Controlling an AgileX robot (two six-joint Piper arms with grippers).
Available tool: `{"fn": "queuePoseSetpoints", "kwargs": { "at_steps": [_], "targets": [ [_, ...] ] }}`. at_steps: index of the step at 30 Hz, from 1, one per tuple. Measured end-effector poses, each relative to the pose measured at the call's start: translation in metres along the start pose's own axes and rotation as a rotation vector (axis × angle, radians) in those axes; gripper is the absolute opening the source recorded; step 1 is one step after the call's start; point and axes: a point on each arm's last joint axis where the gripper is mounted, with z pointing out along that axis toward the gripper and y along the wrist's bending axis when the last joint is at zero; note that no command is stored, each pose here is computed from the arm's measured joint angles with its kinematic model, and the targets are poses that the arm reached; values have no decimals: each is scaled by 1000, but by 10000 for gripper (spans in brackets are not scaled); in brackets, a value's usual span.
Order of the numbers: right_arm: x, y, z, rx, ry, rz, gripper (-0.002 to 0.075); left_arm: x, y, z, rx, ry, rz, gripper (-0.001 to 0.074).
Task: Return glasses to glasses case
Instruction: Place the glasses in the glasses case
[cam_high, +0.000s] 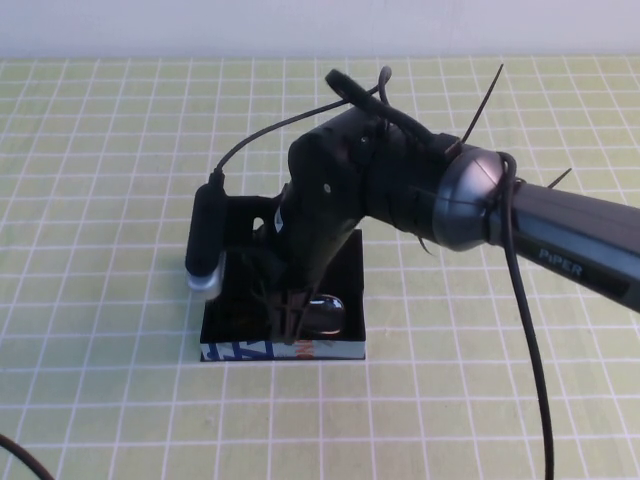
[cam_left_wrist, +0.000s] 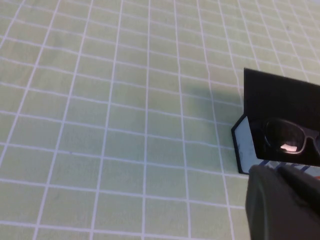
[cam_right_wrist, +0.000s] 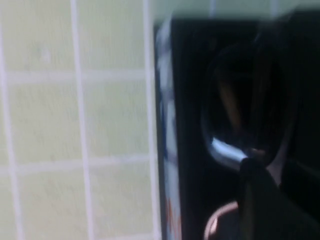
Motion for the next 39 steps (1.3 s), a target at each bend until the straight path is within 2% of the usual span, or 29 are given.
{"fn": "queuePoseSetpoints", "kwargs": {
  "at_steps": [6,10,21,25,30,34,36,39],
  "targets": [
    [-22,-1,-15,-43,-233,161,36,-3,-1,2,3,-17,0,-3],
    [-32,-3,-5,-21,-327,220,29,-4,-1,2,7,-23,-4,-3],
    [-21,0,56,-52,-251,243,27,-2,-1,2,8,-7,-7,-3],
    [-21,-2,55,-39,-247,232,27,-2,-1,2,7,-6,-7,-3],
    [-29,-7,29,-10,-272,196,27,-2,-1,2,8,-6,7,-3],
    [-35,-20,-13,33,-307,183,27,0,-4,3,37,14,107,-3],
    [-31,-30,-34,56,-313,221,25,1,-7,6,76,46,189,-3],
    [-20,-47,-61,87,-329,324,22,5,-17,16,191,141,307,-3]
  ]
}}
